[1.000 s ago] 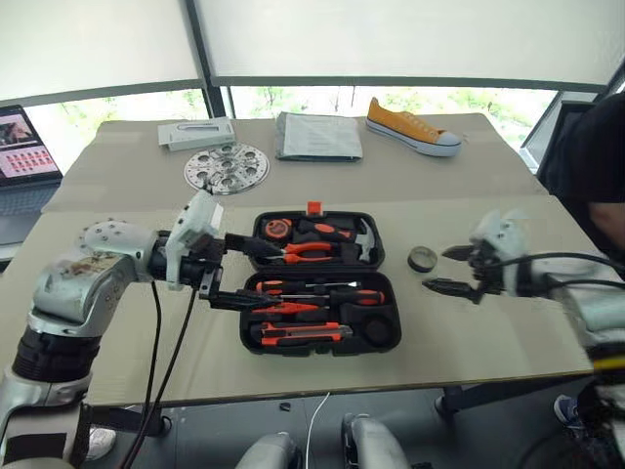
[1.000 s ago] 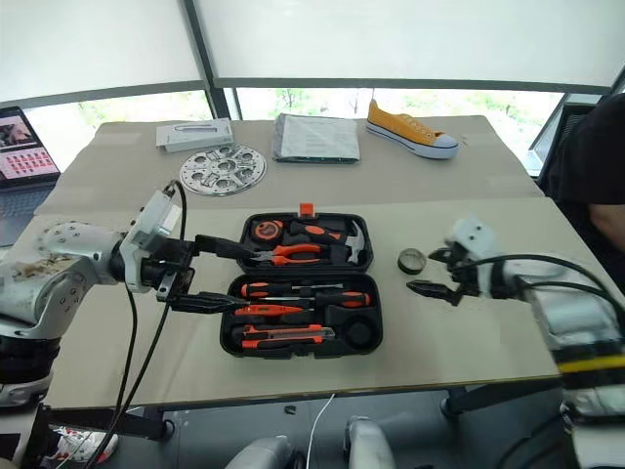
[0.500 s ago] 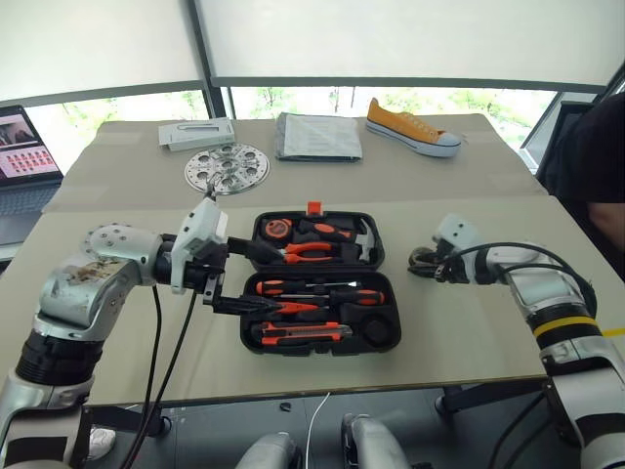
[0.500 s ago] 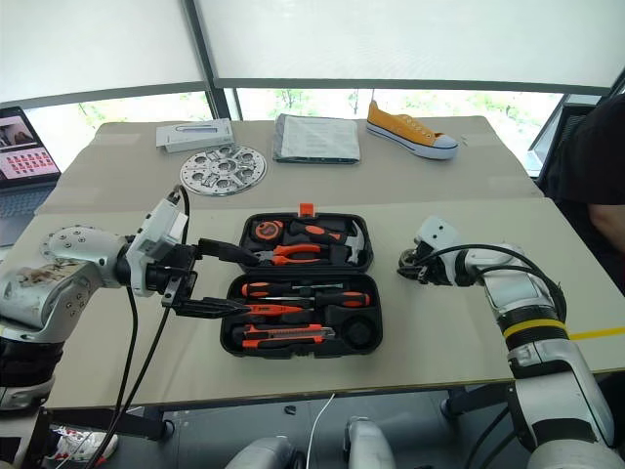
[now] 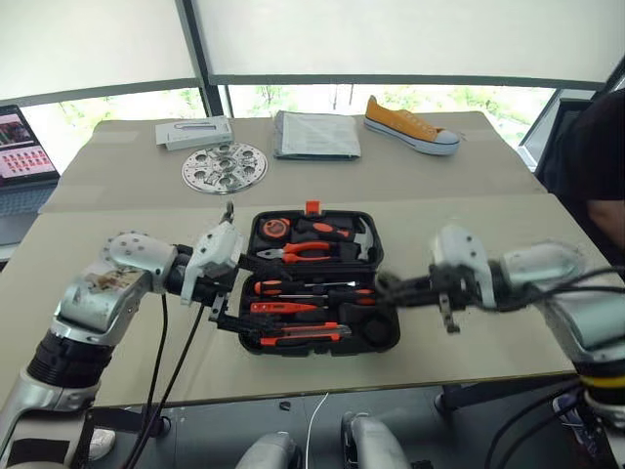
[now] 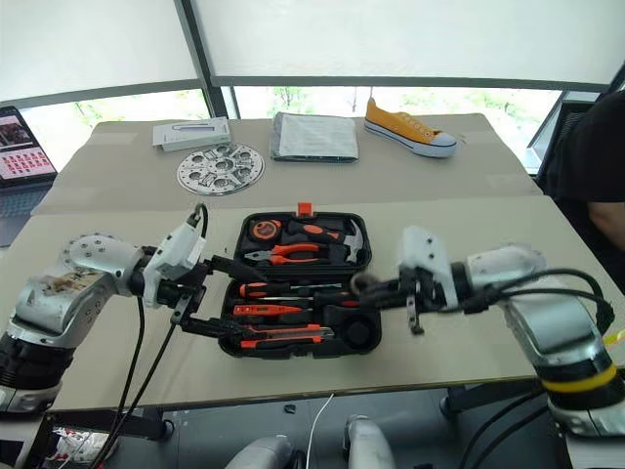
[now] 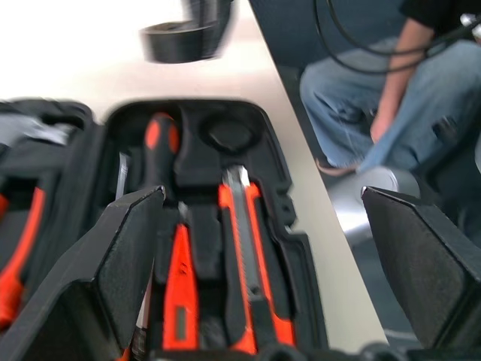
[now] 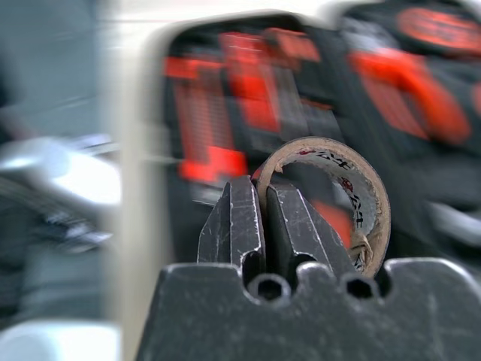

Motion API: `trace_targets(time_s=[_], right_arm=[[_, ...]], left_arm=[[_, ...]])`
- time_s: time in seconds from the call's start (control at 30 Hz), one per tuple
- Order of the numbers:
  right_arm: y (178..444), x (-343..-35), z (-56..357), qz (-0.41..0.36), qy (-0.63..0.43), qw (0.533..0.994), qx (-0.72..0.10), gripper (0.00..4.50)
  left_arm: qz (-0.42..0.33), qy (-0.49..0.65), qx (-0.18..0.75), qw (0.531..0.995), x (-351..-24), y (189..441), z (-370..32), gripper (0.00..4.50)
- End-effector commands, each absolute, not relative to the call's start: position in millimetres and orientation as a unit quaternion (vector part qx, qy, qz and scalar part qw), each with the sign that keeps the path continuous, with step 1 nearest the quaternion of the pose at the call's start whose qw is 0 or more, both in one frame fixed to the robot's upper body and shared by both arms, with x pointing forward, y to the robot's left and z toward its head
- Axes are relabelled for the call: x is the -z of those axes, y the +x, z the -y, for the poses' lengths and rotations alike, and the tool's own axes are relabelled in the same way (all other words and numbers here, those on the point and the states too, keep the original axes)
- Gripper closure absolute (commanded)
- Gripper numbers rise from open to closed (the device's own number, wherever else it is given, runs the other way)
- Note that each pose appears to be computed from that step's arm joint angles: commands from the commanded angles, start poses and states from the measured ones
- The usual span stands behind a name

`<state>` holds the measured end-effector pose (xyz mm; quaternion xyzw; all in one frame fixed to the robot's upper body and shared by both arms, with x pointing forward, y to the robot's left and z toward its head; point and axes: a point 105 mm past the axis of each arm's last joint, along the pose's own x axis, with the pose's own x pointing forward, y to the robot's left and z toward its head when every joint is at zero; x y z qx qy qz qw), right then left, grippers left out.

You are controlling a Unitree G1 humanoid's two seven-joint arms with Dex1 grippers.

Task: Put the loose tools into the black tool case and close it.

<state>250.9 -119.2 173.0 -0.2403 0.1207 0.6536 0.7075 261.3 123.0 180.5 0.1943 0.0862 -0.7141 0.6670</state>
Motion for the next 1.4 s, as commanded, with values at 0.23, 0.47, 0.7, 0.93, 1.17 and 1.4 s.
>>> trace_targets(time_s=[0.23,0.47,0.7,0.93,1.17,1.4], right_arm=[[239.9,-122.8,116.5,-0.162,-0.302,0.703,-0.624,4.46],[251.9,-106.5,124.9,-0.189,-0.333,0.713,-0.587,3.18],[244.2,-111.7,122.8,-0.183,-0.321,0.707,-0.603,0.86],[243.4,-154.0,122.1,-0.145,-0.231,0.742,-0.612,0.27],[278.9,-165.6,183.1,-0.149,-0.205,0.833,-0.491,1.72],[304.2,-133.1,212.0,-0.169,-0.238,0.849,-0.441,3.92]], left_arm=[[-0.067,0.222,0.726,0.647,-187.7,260.0,-118.8,0.0],[-0.062,0.227,0.726,0.647,-187.7,261.3,-116.1,0.0],[-0.06,0.227,0.723,0.65,-188.3,262.3,-115.5,0.0],[-0.077,0.219,0.683,0.693,-184.4,271.9,-130.9,0.0],[-0.121,0.2,0.538,0.81,-161.5,296.8,-200.3,1.12],[-0.152,0.232,0.504,0.818,-125.3,302.0,-212.7,3.48]])
